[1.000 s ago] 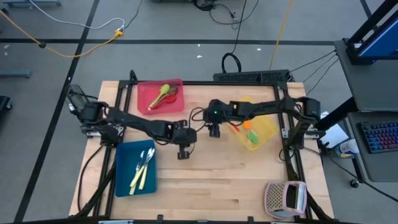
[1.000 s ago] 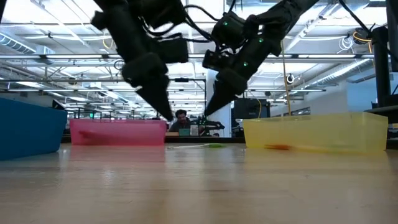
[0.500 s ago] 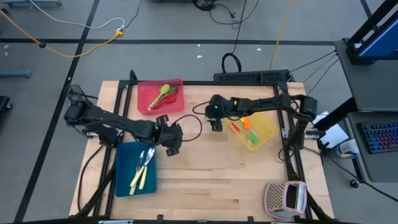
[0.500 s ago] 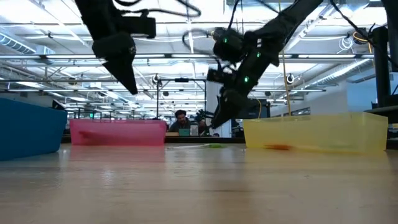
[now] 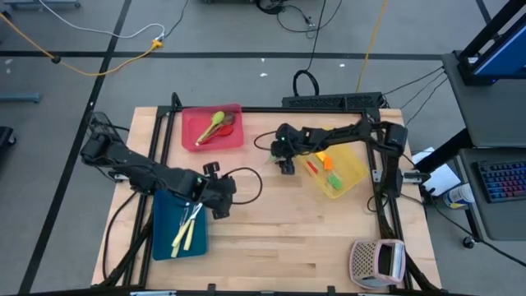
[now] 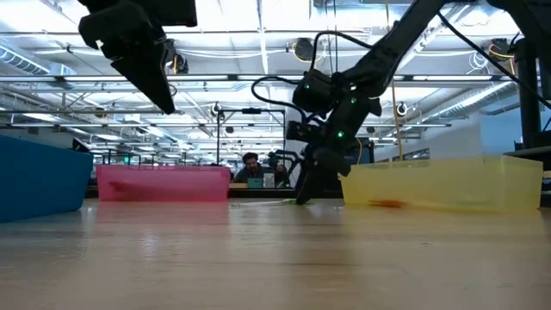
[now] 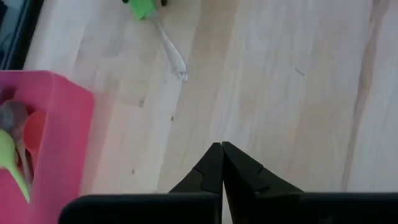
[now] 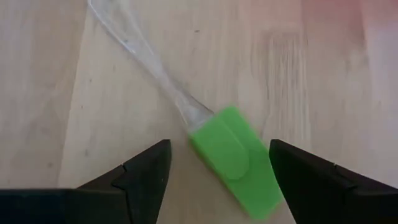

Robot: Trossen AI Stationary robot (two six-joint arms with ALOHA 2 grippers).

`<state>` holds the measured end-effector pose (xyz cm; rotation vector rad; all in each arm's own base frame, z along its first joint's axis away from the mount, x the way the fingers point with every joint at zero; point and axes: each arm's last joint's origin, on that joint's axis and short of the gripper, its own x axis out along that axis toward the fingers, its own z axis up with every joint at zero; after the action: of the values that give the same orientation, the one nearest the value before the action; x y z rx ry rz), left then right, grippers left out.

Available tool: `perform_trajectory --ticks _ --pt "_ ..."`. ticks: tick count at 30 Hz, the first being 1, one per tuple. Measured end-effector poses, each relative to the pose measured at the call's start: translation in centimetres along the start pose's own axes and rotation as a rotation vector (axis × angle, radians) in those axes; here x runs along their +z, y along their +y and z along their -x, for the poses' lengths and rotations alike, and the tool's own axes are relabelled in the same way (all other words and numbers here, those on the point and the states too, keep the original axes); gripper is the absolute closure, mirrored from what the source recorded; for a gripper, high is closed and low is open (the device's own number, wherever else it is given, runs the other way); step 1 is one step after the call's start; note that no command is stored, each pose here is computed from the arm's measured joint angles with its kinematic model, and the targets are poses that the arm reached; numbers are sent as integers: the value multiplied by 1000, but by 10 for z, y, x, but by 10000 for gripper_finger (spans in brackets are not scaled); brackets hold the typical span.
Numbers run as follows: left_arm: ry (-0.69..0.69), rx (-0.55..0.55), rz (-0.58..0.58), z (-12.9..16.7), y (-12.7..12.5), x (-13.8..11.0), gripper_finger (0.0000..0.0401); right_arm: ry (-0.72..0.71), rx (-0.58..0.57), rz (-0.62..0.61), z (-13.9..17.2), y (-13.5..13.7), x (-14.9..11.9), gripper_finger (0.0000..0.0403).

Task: Pick & Place Kitchen Items
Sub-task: Put the green spatula into the yellow bin

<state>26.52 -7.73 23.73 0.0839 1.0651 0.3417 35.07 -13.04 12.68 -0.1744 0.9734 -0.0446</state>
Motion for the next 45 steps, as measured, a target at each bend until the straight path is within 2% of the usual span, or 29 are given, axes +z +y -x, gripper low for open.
perform_trajectory --ticks 2,6,10,16,25,29,36,42,45 --pt "4 1 -1 -1 0 0 385 6 17 -68 -2 -6 -5 132" --pt "1 0 -3 0 0 0 388 -22 136 -188 -9 -17 -16 134" --pt "2 -2 -3 0 0 0 398 25 130 -93 -11 -14 -20 157" --pt "3 -5 -3 0 0 0 382 110 92 50 -13 1 -19 231" --pt "4 -9 0 0 -1 0 398 141 53 53 -14 11 -16 341" --pt "4 -9 2 0 -1 0 386 144 53 29 -14 14 -15 374" --pt "3 -9 5 0 -1 0 395 90 -8 -4 2 14 -1 382" --pt "3 -10 34 0 -1 0 386 77 -51 -48 33 18 9 382" --pt "1 -10 41 0 -1 0 382 44 -122 -28 55 26 22 382"
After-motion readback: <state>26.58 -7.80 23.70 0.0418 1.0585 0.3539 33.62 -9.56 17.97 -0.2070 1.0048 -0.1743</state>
